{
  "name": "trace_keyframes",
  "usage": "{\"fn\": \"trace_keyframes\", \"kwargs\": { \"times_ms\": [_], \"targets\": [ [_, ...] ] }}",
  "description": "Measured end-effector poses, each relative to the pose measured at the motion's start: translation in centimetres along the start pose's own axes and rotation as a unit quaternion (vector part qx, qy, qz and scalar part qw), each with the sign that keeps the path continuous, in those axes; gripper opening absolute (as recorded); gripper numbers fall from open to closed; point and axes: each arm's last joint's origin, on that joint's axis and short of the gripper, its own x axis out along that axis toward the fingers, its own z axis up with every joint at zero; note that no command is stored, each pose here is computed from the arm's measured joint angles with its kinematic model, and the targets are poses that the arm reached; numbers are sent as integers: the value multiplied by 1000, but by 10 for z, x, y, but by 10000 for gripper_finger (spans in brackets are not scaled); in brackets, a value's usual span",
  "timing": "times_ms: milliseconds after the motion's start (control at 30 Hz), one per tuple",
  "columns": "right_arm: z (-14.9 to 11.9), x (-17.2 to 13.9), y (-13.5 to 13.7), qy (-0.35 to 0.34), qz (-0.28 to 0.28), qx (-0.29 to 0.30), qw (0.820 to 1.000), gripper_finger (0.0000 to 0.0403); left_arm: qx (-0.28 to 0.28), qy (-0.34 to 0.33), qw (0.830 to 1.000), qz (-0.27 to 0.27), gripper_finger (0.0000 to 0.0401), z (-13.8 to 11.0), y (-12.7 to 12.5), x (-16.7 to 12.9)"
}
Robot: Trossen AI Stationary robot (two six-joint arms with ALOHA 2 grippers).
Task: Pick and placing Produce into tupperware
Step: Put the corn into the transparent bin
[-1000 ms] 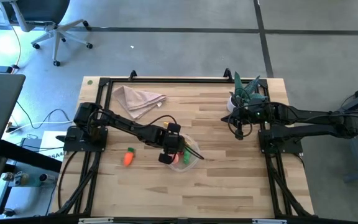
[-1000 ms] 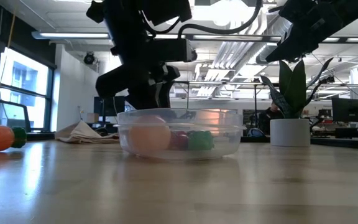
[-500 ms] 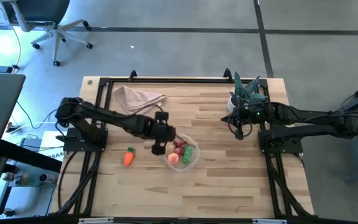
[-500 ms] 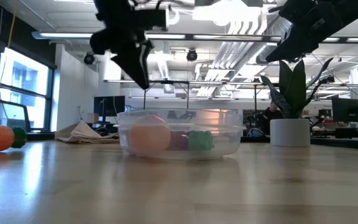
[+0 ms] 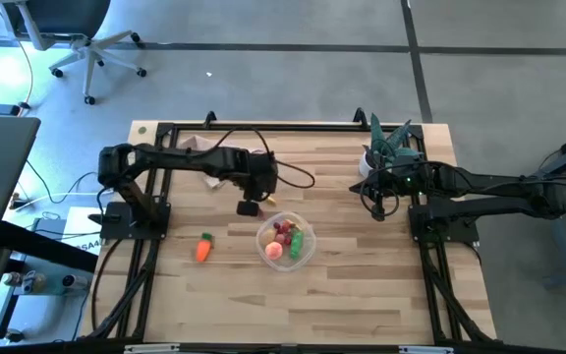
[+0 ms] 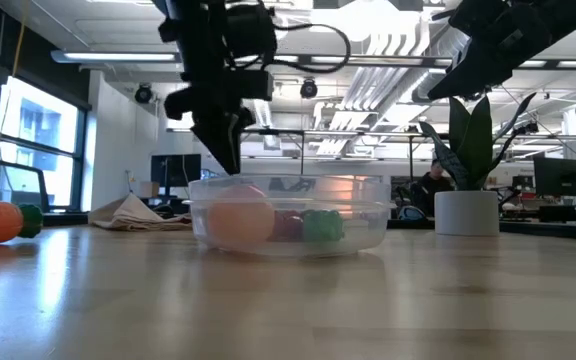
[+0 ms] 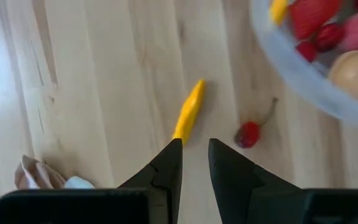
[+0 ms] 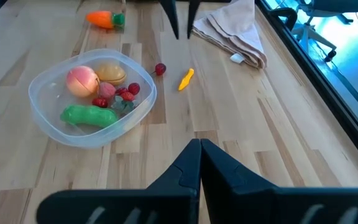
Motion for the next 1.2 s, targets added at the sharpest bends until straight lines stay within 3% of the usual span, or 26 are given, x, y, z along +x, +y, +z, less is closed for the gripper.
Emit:
{"fn": "trace_keyframes", "kwargs": {
  "times_ms": [233,633,1200],
  "targets": [
    [0,0,0,0,0,0,1000,0,8,13,1000,-3,73,-1,10,21],
    [0,0,0,0,0,0,1000,0,39,22,999,-5,123,3,6,38],
    [0,0,0,2,0,0,1000,0,64,43,996,-32,113,1,5,61]
  ]
}}
